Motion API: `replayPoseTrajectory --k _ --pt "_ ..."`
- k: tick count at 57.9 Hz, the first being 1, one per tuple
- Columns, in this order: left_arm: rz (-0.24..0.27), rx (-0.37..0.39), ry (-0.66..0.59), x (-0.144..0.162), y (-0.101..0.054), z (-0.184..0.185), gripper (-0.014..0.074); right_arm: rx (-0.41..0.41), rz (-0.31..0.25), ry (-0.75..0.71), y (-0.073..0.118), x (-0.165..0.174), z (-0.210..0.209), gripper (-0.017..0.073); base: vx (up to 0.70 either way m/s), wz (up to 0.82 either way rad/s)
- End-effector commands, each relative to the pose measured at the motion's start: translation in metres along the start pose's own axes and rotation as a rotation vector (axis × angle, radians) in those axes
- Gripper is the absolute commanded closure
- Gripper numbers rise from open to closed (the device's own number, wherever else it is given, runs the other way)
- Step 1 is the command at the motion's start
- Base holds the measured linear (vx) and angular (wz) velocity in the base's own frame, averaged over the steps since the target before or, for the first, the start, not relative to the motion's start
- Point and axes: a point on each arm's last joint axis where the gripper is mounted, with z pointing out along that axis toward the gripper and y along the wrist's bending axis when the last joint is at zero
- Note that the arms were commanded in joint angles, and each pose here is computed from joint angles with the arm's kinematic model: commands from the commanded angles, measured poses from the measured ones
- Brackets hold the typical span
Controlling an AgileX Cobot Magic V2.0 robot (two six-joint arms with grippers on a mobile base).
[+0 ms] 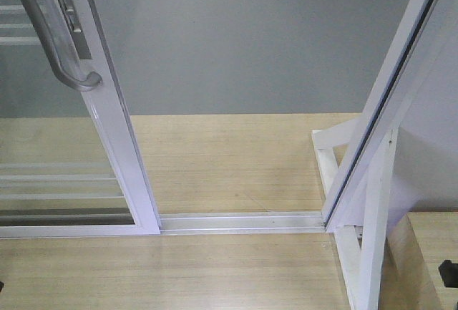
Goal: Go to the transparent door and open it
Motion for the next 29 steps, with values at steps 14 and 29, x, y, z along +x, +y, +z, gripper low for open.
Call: replayPoseTrajectory --k 14,29 --pt "-0.013 -0.005 -0.063 0.0024 0.0008 0.0001 0.0598 0.010 -0.009 -0.072 -0.0004 -0.0027 -0.0005 0.0564 0.00 0.00" --pt "-0.013 -0.005 -0.063 0.0024 0.0008 0.0001 0.0598 0.010 -0.009 -0.072 -0.0004 -0.0027 -0.0005 0.0564 0.00 0.00"
